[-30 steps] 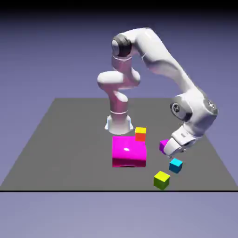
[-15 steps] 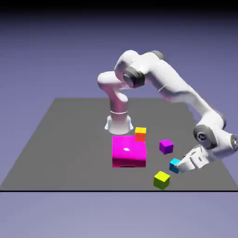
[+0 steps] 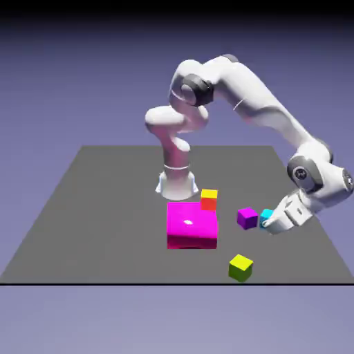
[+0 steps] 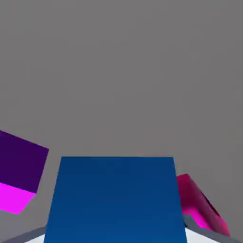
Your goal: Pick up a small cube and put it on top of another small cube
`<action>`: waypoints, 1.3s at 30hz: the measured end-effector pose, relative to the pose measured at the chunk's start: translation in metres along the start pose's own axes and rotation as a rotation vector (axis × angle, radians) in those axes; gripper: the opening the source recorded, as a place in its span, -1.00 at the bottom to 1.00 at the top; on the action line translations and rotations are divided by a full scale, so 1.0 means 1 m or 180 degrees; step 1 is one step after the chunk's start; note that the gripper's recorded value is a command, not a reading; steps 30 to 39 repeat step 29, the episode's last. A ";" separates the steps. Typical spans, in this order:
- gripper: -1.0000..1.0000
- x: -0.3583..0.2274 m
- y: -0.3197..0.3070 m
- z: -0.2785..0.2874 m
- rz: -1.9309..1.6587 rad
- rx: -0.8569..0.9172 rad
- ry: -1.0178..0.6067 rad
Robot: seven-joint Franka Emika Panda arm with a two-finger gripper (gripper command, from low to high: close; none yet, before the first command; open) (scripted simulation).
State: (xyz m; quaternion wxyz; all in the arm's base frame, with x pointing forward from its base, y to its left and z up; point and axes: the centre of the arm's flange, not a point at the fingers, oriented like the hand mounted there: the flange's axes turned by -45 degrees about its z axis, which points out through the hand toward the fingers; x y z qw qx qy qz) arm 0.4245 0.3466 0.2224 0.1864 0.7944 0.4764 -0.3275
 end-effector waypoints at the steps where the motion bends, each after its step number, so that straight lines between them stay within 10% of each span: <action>1: -1.00 -0.010 -0.004 0.000 -0.0047 -0.0046 0.0005; 25: -1.00 -0.168 -0.049 0.119 -0.0687 -0.0771 -0.0143; 26: 1.00 -0.166 -0.048 0.132 -0.0692 -0.0767 -0.0140; 39: 1.00 -0.169 -0.050 0.115 -0.0684 -0.0778 -0.0144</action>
